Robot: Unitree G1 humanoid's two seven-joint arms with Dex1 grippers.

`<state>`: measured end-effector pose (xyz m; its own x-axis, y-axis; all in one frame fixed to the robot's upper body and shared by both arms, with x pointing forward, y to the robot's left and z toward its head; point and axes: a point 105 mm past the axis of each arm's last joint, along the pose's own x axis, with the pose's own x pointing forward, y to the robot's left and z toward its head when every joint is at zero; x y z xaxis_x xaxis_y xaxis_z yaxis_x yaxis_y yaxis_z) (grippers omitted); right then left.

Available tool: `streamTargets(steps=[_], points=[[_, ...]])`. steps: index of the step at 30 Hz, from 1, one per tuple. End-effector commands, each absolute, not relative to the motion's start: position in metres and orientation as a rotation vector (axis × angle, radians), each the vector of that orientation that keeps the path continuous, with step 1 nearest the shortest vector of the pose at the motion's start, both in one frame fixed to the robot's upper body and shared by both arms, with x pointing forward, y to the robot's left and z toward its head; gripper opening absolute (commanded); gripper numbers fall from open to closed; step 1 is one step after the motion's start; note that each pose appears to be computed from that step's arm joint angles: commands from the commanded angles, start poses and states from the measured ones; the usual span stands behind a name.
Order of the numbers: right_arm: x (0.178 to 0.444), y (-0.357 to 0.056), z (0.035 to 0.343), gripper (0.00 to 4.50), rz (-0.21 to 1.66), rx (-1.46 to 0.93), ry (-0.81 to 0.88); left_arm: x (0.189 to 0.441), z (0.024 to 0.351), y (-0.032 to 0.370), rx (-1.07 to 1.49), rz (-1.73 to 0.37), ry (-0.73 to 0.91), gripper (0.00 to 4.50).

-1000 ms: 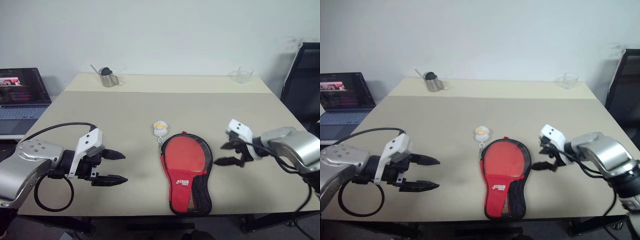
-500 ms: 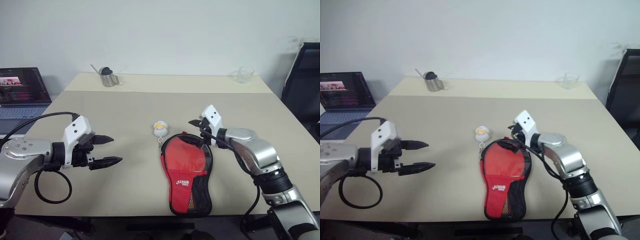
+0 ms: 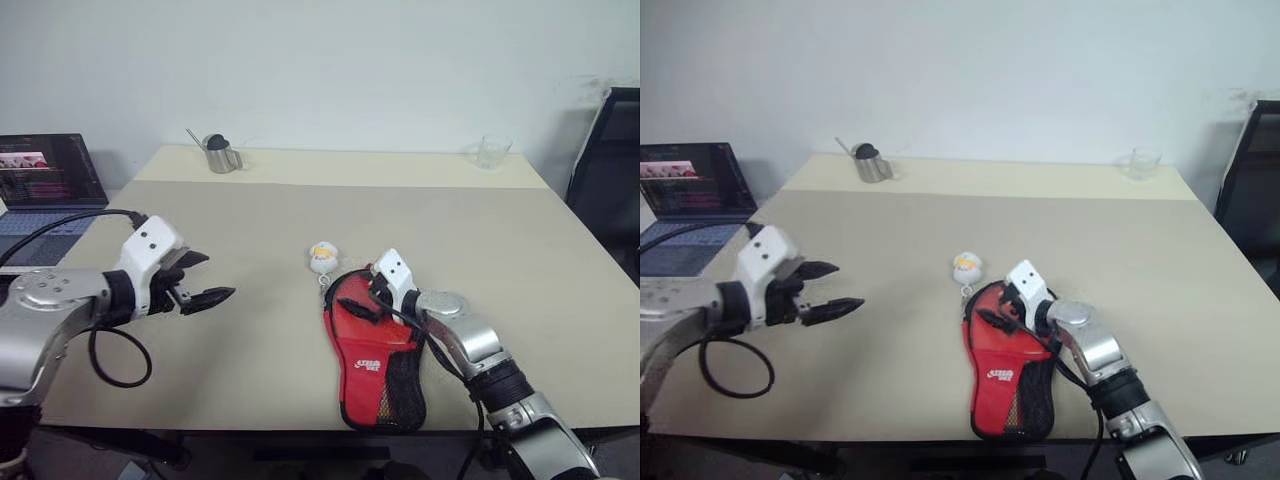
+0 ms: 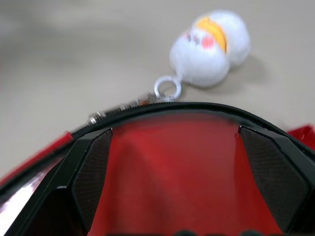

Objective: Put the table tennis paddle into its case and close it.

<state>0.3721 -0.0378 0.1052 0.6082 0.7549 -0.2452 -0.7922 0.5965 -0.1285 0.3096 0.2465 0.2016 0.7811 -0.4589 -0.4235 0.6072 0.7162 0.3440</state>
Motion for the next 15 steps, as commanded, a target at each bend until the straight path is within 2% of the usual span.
streamTargets(steps=[1,5,10,15], points=[[0.372,-0.038,0.1,4.47,0.898,-0.243,0.178,0.327,0.19,0.25,0.417,-0.505,0.388,4.29],[0.369,-0.04,0.086,4.47,0.9,-0.259,0.253,0.343,0.18,0.245,0.391,-0.478,0.434,4.29],[0.362,-0.042,0.067,4.47,0.9,-0.275,0.343,0.366,0.186,0.219,0.344,-0.539,0.395,4.29],[0.357,-0.039,0.061,4.47,0.915,-0.282,0.36,0.393,0.198,0.183,0.279,-0.6,0.336,4.29]])
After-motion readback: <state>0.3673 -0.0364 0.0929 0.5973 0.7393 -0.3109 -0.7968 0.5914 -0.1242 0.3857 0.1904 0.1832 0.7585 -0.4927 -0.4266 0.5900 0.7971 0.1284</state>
